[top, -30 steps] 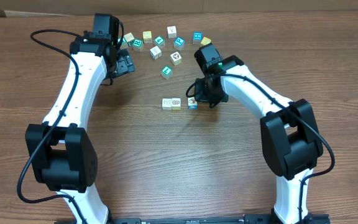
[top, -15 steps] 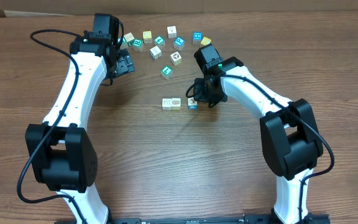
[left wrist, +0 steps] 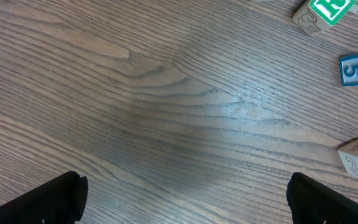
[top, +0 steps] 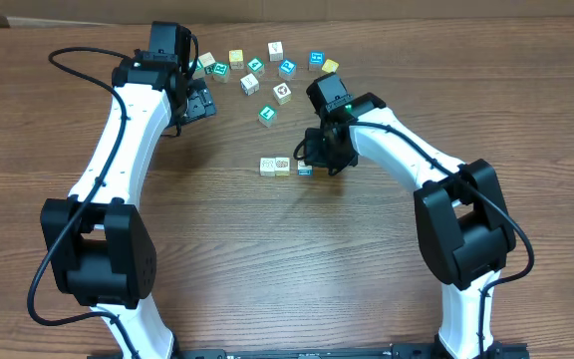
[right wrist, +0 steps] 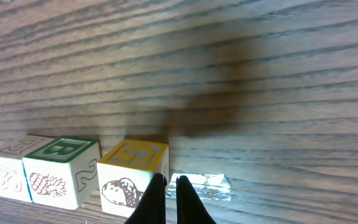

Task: Form a horizontal line
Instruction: 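Push the acorn block left against the pineapple block with the right gripper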

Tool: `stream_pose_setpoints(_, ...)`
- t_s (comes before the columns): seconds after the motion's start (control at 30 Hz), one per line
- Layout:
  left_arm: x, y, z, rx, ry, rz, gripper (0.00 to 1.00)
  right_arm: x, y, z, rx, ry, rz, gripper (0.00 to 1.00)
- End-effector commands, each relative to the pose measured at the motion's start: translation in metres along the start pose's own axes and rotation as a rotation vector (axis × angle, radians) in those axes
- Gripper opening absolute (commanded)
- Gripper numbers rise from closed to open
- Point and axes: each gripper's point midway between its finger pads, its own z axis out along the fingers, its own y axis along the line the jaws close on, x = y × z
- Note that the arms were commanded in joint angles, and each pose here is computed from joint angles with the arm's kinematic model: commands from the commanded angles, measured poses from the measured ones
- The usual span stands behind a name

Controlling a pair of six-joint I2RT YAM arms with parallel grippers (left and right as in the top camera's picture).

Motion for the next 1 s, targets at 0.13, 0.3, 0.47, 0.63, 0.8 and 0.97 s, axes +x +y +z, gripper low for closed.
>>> stream_pose_setpoints(0.13, -0.006, -0.001, 0.0, -0.007, -0.014, 0.001, 1.0, -0.001, -0.006, -0.001, 0.041, -0.02, -0.005, 0.04)
stream_pose_setpoints(0.3, -0.006, -0.001, 0.0, -0.007, -0.014, 0.001, 1.0, 0.003, -0.011, -0.001, 0.06, -0.004, -0.003, 0.04)
stream_pose_setpoints(0.47, -0.006, -0.001, 0.0, -0.007, -0.014, 0.001, 1.0, -0.003, -0.014, -0.001, 0.086, -0.032, -0.005, 0.04)
stream_pose_setpoints(0.63, -0.006, -0.001, 0.0, -0.007, -0.014, 0.001, 1.0, -0.001, -0.015, -0.001, 0.09, -0.026, -0.011, 0.04)
stream_pose_setpoints(0.8, -0.006, -0.001, 0.0, -0.007, -0.014, 0.001, 1.0, -0.005, -0.025, 0.0, 0.146, -0.048, -0.013, 0.04)
stream_pose_setpoints(0.97, -0.006, -0.001, 0.0, -0.007, -0.014, 0.001, 1.0, -0.006, -0.02, 0.001, 0.121, -0.046, -0.036, 0.04)
